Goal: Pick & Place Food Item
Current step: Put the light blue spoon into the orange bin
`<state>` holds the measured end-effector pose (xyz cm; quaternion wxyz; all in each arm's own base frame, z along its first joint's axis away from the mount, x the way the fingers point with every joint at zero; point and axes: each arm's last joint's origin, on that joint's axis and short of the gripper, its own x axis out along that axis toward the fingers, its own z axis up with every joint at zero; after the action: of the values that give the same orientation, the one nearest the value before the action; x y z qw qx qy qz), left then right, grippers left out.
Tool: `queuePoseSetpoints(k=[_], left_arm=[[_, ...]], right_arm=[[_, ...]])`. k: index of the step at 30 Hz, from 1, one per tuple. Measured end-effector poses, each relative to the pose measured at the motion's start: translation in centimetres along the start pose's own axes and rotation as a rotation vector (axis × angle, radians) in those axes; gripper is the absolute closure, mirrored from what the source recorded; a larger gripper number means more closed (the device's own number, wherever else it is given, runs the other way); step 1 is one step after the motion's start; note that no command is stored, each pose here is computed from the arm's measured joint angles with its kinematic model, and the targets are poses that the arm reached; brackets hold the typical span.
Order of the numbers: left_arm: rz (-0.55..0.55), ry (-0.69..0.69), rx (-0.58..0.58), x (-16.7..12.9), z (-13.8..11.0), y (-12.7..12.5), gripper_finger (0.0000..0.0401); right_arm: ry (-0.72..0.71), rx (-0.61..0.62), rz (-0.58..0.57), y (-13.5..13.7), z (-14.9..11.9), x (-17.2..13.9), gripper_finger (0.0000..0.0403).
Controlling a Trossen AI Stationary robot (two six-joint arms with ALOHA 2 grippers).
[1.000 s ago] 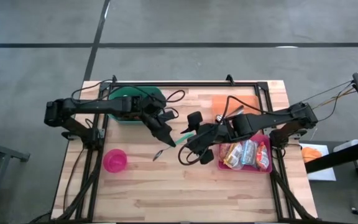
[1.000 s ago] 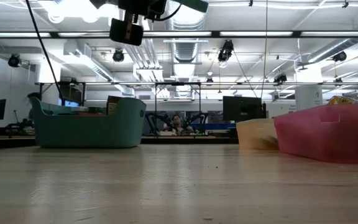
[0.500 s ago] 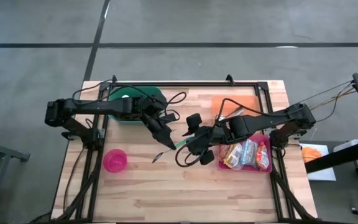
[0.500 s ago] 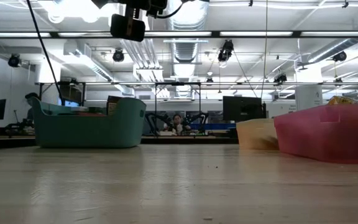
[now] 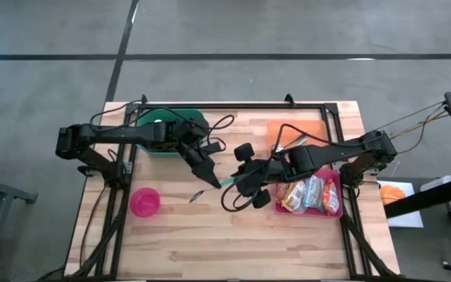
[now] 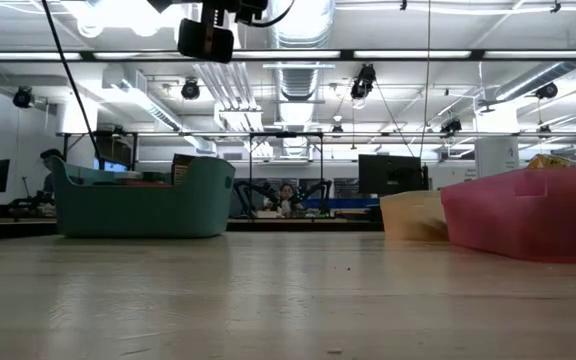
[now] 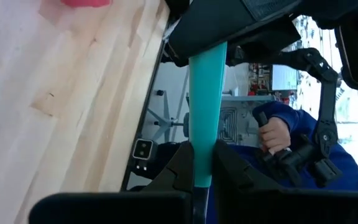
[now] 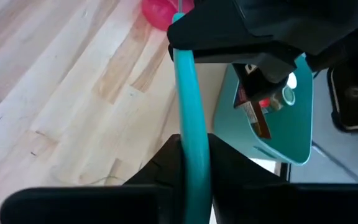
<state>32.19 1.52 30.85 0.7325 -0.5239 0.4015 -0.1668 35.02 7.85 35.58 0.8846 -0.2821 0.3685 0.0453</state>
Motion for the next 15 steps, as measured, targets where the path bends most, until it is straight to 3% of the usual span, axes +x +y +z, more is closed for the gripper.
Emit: queuePoseSetpoints(k=[6, 15], left_arm=[[0.011, -0.01, 0.006, 0.0, 0.0, 0.1, 0.0376], [-0.061, -0.082, 0.132, -0.1, 0.7, -1.0, 0.0241]], right_arm=[[0.034, 0.076, 0.004, 0.3, -0.2, 0.5, 0.036], [0.036, 0.27, -0.018, -0.3, 0.0, -0.4, 0.036]])
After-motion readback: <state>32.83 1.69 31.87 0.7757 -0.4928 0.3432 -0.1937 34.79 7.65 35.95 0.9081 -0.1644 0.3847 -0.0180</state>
